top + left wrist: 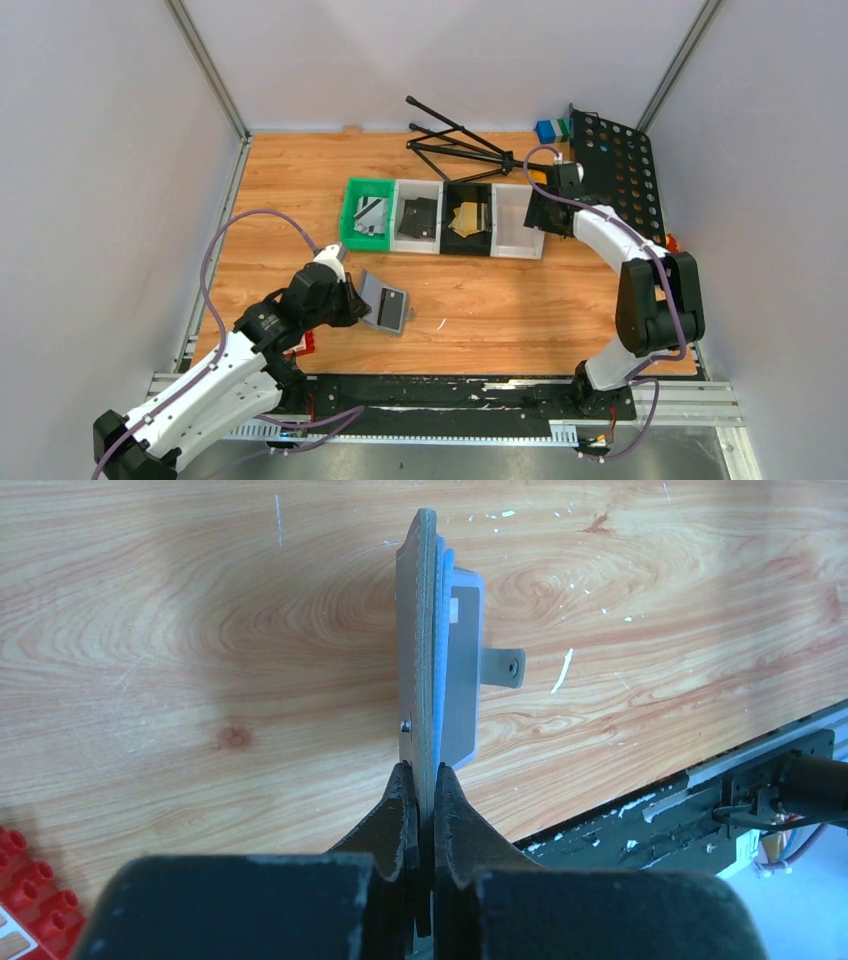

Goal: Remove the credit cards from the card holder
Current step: Move the storage box to the center of the board, then remove the credit card from the card holder.

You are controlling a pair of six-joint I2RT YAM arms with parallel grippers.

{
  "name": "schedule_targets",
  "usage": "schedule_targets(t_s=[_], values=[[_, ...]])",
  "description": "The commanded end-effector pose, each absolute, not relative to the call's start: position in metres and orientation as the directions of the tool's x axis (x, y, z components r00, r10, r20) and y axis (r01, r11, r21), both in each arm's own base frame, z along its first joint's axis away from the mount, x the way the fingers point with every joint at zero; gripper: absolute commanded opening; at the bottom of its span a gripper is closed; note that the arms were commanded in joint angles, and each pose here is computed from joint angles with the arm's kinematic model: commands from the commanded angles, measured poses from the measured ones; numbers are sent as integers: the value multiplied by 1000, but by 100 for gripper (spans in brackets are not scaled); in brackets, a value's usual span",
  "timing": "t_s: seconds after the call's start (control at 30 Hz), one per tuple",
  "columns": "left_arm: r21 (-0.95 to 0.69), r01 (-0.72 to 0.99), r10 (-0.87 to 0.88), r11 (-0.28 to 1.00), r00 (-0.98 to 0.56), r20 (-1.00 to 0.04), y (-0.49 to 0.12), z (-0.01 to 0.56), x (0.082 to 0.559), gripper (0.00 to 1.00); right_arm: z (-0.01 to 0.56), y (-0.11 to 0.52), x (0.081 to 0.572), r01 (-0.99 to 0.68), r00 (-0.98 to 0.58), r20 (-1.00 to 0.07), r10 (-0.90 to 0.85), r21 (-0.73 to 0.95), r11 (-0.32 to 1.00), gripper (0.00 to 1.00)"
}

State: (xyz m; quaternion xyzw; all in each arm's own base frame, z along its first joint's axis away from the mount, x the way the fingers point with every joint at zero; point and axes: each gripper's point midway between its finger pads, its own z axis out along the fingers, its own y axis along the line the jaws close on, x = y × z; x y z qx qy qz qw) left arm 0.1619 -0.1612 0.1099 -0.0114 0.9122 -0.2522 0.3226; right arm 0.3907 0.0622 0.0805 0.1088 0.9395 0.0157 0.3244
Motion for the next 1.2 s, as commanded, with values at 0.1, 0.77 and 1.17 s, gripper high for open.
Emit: schedule_targets(t_s=[0.1,0.77,1.17], values=[[-548,245,-191,800,-762,-619,-186,125,169,0,150,83,388,76,-649,-722,240,252,965,73],[-769,336,-240,544,-816,-527,-248,127,167,0,144,271,186,-415,-810,-579,93,678,607,81],[-870,357,-359,341,-806,-471,-261,179,163,0,144,264,154,-353,-841,-489,230,820,451,99]])
